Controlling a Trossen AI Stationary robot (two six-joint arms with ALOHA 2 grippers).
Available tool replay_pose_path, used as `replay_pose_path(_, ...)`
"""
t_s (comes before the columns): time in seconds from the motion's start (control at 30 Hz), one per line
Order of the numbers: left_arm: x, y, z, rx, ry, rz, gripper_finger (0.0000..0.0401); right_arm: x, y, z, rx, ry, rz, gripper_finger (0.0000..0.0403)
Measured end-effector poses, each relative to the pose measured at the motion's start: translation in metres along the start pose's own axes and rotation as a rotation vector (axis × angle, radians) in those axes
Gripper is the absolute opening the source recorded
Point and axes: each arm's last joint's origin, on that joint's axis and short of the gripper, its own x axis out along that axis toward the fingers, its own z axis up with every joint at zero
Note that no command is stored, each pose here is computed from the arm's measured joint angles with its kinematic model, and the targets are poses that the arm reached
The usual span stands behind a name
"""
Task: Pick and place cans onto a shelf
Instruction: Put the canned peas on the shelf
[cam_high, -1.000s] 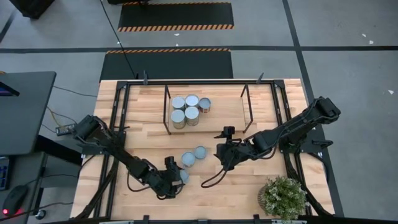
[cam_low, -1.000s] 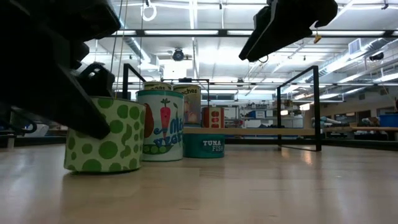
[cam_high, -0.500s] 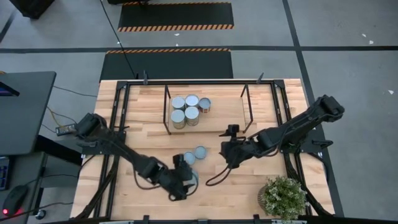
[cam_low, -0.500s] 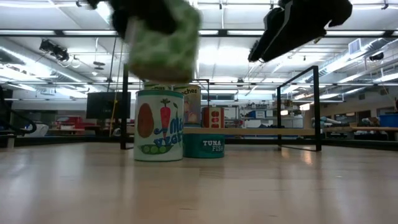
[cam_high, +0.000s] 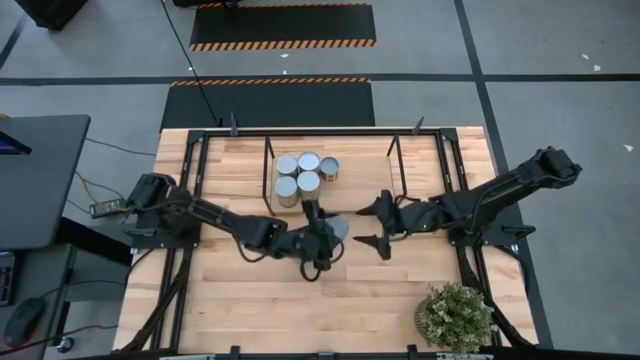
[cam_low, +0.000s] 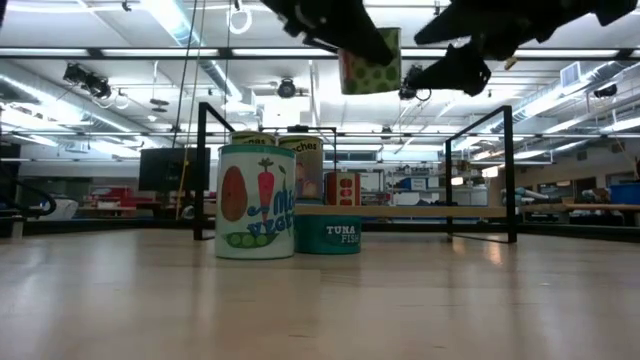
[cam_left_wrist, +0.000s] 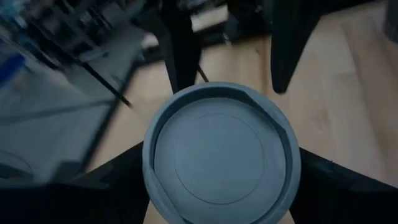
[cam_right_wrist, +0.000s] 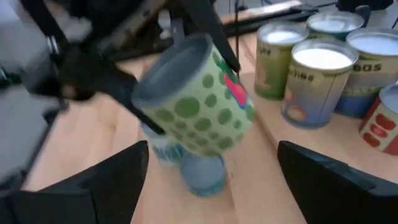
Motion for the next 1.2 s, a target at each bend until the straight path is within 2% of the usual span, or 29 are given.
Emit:
replay_pose_path(0.1,0.007,0.009,0.002,0.026,-0.014,0.031,0.0294,-0.006,-0.005,0.006,0.046,-0.044,0.011,0.0364)
replay_pose_path(0.2,0.014,0.020,0.001,-0.007,-0.002,0.053,0.0294,-0.013,-0.007,0.012,0.021,-0.076,0.012,0.0364)
replay_pose_path(0.33,0.026,0.033,-0.003,-0.138,0.012,-0.044,0.0295,-0.020,-0.008,0.019,-0.113,-0.109,-0.014,0.0364)
replay_pose_path(0.43,0.035,0.040,-0.007,-0.221,0.029,-0.138,0.0295,-0.019,-0.007,0.015,-0.284,-0.078,-0.026,0.0364)
replay_pose_path(0.53,0.041,0.049,-0.008,-0.291,0.029,-0.159,0.0295,-0.014,-0.008,0.009,-0.362,-0.024,-0.060,0.0364)
replay_pose_path(0.7,0.045,0.057,-0.010,-0.317,0.032,-0.139,0.0295,-0.010,-0.012,0.000,-0.342,0.046,-0.165,0.0364)
replay_pose_path(0.93,0.045,0.059,-0.001,-0.342,-0.051,-0.131,0.0295,-0.003,-0.015,-0.006,-0.309,0.087,-0.194,0.0364)
replay_pose_path(1.1,0.045,0.060,0.002,-0.336,-0.084,-0.125,0.0295,0.002,-0.018,-0.002,-0.296,0.046,-0.222,0.0367)
replay_pose_path(1.2,0.045,0.060,0.002,-0.334,-0.078,-0.114,0.0295,0.004,-0.018,0.000,-0.290,0.030,-0.200,0.0370)
